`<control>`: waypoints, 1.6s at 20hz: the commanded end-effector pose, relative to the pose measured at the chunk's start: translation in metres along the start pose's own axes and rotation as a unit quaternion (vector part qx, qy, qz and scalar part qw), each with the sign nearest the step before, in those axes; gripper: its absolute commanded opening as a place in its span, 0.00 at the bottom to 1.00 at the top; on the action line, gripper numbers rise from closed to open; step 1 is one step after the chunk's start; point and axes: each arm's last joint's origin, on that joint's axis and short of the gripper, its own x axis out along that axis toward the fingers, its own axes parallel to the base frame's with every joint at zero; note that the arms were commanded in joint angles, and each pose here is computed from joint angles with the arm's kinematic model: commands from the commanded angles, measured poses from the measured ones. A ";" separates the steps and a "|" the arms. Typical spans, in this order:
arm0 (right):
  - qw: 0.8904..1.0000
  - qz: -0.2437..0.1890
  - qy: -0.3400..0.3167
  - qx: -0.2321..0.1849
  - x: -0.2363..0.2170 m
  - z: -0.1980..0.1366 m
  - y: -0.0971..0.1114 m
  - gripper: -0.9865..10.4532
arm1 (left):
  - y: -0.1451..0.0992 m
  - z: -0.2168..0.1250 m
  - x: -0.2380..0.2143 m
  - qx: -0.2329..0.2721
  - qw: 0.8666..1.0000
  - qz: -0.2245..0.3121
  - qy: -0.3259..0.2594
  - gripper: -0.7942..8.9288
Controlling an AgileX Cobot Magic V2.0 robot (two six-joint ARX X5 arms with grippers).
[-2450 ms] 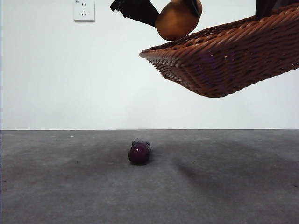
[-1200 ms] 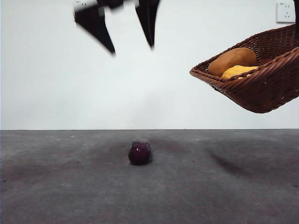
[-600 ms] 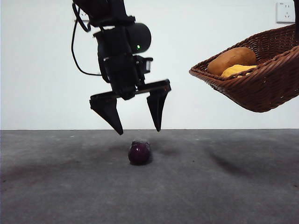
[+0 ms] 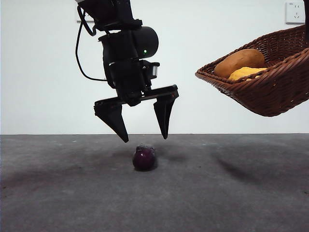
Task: Help me put the vegetables on the table into the basket
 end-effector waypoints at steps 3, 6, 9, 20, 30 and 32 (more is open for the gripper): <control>1.000 0.005 0.013 0.001 0.002 -0.002 0.000 0.08 | 0.004 -0.006 0.028 -0.005 0.999 0.009 0.039 0.59; 1.000 0.005 0.013 0.001 0.002 -0.002 0.000 0.08 | 0.001 -0.007 0.030 -0.001 0.999 0.008 0.042 0.40; 1.000 0.005 0.013 0.001 0.002 -0.002 0.000 0.08 | 0.002 -0.010 0.036 0.002 0.998 0.009 0.060 0.18; 1.000 0.005 0.012 0.001 0.002 -0.002 0.000 0.08 | -0.009 0.013 -0.070 0.040 0.995 -0.076 -0.051 0.10; 0.994 0.110 0.003 0.002 0.002 0.000 0.010 0.08 | -0.055 -0.037 -0.226 0.133 0.949 -0.207 -0.196 0.10; 0.993 0.114 0.008 0.000 0.004 0.000 0.016 0.08 | -0.073 -0.041 -0.222 0.152 0.946 -0.218 -0.187 0.10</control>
